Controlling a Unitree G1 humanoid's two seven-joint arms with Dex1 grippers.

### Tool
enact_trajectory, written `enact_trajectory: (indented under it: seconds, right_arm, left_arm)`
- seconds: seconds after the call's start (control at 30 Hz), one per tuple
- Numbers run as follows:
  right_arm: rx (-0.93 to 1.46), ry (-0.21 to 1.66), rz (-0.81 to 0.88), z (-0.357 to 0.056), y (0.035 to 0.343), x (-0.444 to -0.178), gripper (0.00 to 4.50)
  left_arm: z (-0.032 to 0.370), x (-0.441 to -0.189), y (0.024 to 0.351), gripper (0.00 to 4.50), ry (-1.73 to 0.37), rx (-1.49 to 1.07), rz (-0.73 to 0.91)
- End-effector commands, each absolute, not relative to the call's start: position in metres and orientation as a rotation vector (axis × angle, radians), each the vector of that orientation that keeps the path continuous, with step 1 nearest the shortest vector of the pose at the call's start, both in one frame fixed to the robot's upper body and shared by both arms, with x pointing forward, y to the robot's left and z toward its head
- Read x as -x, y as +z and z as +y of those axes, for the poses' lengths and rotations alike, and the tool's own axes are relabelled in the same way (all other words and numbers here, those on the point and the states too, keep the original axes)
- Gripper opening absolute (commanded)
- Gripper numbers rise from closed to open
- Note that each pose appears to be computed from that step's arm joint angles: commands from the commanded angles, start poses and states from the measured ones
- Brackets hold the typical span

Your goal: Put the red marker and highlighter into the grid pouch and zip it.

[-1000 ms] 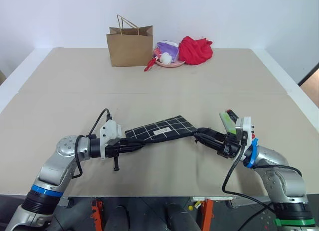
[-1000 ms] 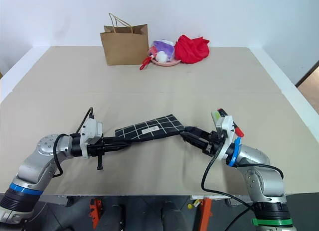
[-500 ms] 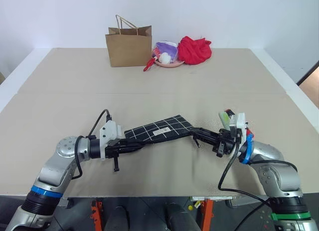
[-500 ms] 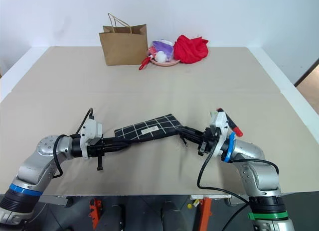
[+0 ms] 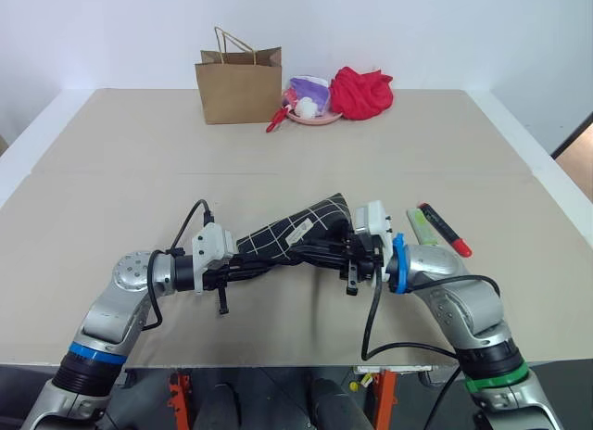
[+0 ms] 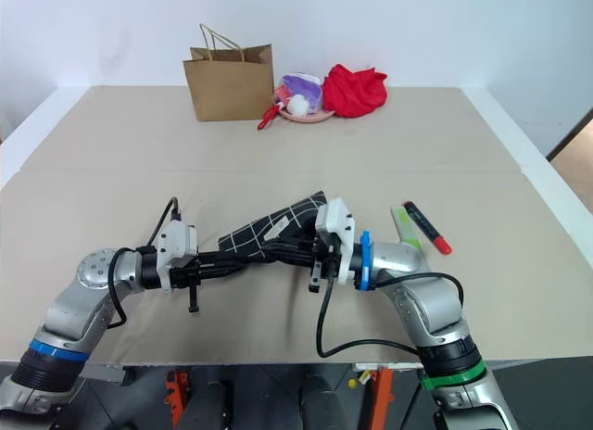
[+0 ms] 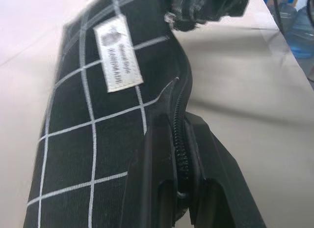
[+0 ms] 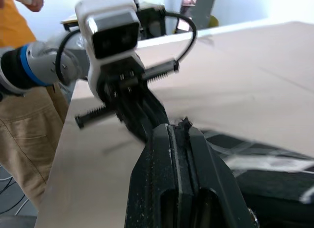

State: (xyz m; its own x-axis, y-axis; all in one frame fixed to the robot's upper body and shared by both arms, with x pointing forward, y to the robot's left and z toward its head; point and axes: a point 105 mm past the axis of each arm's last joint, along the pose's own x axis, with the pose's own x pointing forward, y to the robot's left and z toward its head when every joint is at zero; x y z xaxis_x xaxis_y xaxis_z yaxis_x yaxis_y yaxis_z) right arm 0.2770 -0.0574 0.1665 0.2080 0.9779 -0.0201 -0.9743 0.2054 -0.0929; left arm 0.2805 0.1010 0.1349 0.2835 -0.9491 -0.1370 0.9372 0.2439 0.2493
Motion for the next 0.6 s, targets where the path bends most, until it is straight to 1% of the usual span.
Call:
enact_trajectory:
  seconds: [0.03,0.13,0.27,0.4,0.6]
  right_arm:
    - [0.116,1.395,-0.040,-0.052,0.166,-0.273,0.04]
    - [0.127,1.402,-0.027,-0.052,0.163,-0.273,0.04]
    - [0.210,1.386,0.017,-0.048,0.146,-0.272,0.04]
    - [0.263,1.344,0.018,-0.053,0.143,-0.275,0.04]
    - [0.321,1.358,0.009,-0.058,0.145,-0.273,0.04]
  left_arm:
    - [0.095,-0.278,0.149,0.00,-1.299,-0.330,-0.123]
    - [0.095,-0.278,0.150,0.00,-1.297,-0.331,-0.124]
    - [0.097,-0.280,0.153,0.00,-1.269,-0.313,-0.133]
    - [0.098,-0.279,0.151,0.00,-1.268,-0.312,-0.122]
    - [0.101,-0.280,0.149,0.00,-1.249,-0.295,-0.108]
